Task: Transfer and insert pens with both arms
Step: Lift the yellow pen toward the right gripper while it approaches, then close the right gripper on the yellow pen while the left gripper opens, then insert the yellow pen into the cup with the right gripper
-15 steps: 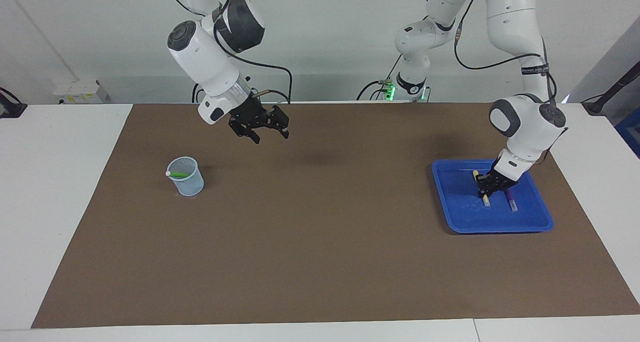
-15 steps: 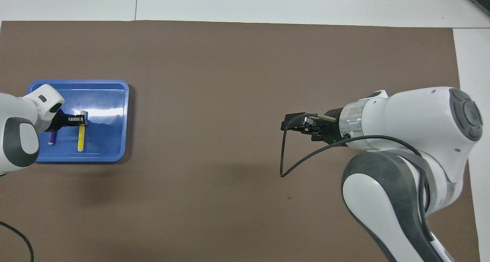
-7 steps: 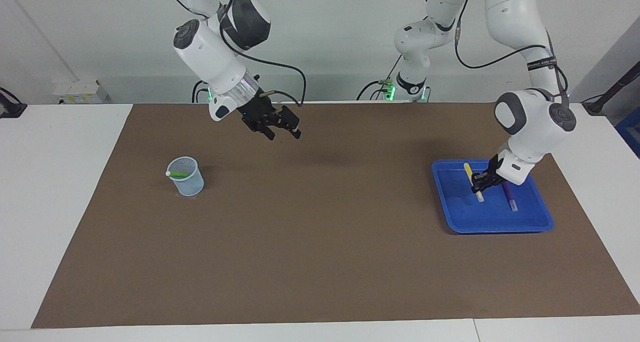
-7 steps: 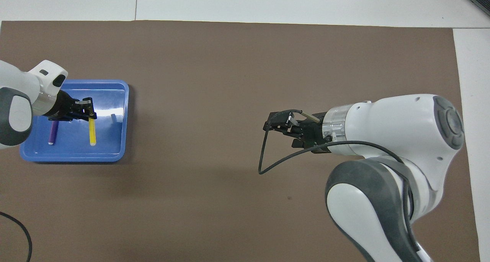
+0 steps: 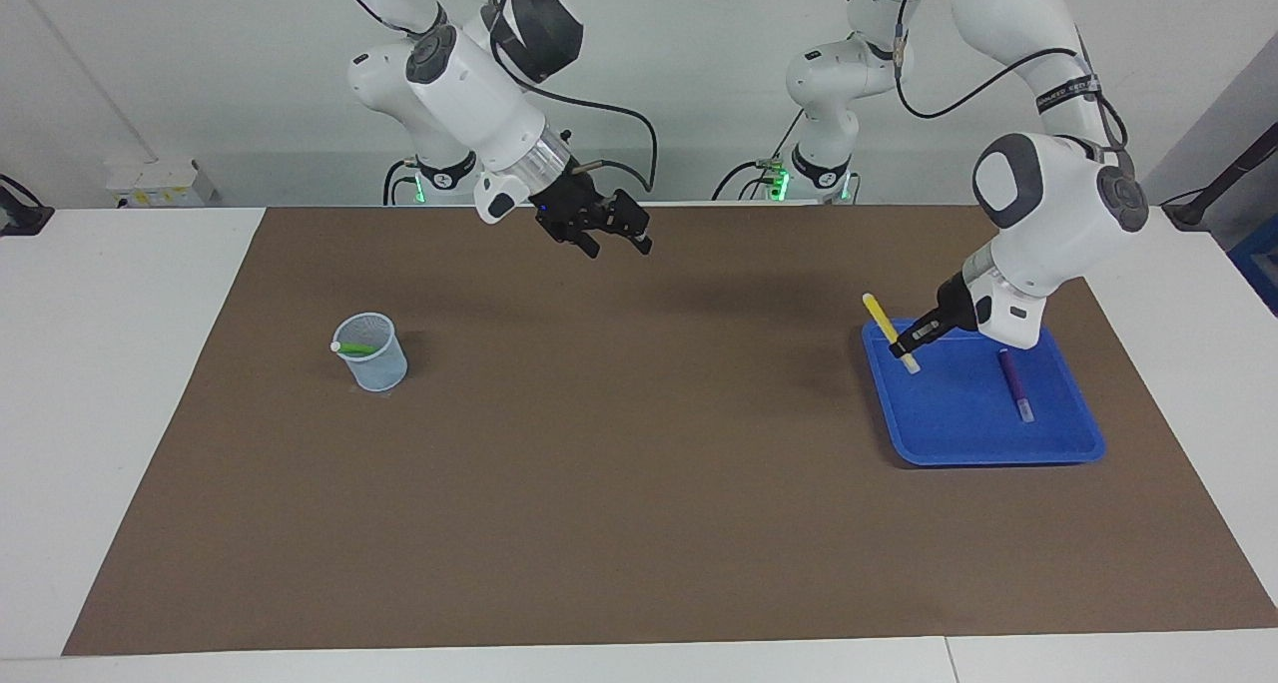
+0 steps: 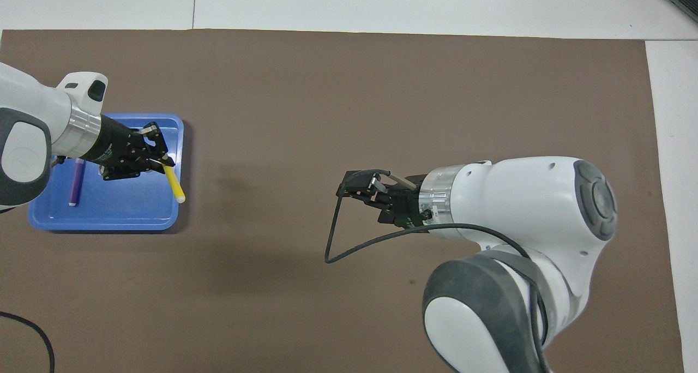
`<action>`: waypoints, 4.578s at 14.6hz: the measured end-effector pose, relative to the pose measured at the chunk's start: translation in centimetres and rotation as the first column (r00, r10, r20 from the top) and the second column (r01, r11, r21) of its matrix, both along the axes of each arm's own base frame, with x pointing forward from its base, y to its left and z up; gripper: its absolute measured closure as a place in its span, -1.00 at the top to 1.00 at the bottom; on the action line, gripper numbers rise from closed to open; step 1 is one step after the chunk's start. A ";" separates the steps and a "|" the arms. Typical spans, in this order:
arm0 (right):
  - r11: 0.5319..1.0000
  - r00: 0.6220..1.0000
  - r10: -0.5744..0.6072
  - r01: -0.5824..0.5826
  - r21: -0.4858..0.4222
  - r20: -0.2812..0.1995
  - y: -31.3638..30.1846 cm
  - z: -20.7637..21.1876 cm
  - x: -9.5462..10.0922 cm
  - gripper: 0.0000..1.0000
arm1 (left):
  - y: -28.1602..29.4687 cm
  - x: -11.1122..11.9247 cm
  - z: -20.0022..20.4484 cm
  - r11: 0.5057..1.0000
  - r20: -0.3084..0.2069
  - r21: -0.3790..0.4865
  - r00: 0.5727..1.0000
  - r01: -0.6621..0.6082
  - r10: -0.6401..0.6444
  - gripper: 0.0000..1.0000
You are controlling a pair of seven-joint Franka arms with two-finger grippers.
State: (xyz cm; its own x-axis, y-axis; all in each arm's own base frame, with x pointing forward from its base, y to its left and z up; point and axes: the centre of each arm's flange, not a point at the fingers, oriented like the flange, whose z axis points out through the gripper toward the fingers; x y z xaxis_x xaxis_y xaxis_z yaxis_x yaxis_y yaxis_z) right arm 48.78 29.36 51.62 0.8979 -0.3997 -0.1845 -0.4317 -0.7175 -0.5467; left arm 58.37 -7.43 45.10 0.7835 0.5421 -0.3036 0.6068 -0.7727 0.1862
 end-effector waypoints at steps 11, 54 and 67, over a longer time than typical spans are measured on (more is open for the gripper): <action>0.997 0.985 0.039 -0.050 0.061 0.168 8.4 1.7 -4.2 1.00 | -7.2 -3.6 4.0 0.858 -0.388 -0.006 0.792 -0.513 0.471 -0.65; 0.994 0.953 0.096 -0.106 0.021 0.286 10.9 -1.0 -1.7 -0.66 | -12.2 -7.5 3.5 0.712 -0.585 0.107 0.534 -0.694 0.610 -0.53; 0.864 0.856 0.482 -0.428 -0.266 0.188 1.7 -4.3 2.4 -0.66 | -10.1 -8.9 3.0 0.813 -0.430 -0.076 0.755 -0.577 0.496 1.00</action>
State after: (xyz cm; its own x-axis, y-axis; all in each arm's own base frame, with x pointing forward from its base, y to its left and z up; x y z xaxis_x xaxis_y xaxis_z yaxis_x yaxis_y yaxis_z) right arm 51.22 31.10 47.35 0.9931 0.0602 0.1010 0.0965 -0.9083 -0.4071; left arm 49.50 -17.48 48.15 0.1838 0.7363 -0.6512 0.9622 -0.2703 -0.0341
